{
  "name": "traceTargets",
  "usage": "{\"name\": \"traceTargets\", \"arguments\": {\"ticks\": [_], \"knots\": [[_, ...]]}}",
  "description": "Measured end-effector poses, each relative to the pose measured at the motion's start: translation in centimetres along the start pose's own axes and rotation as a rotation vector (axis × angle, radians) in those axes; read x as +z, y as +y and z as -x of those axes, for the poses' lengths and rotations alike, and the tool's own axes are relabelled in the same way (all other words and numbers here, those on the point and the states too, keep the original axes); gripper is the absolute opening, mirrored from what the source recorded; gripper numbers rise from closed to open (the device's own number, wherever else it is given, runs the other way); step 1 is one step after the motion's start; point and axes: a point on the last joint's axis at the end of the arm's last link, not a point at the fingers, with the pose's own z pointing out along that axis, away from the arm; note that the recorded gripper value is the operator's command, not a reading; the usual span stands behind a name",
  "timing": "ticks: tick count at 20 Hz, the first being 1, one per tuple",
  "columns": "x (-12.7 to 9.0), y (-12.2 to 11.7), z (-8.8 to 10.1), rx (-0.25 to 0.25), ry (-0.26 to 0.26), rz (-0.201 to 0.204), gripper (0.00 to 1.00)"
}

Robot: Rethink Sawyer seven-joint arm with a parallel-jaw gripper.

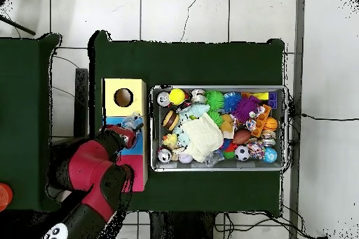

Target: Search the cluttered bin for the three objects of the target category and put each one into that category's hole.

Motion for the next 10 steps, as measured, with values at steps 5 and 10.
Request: {"name": "traceTargets", "arguments": {"ticks": [5, 10], "knots": [[-1.0, 0.6, -0.7, -0.004, 0.036, -0.001, 1.00], [-1.8, 0.6, -1.1, -0.007, 0.072, -0.010, 1.00]]}}
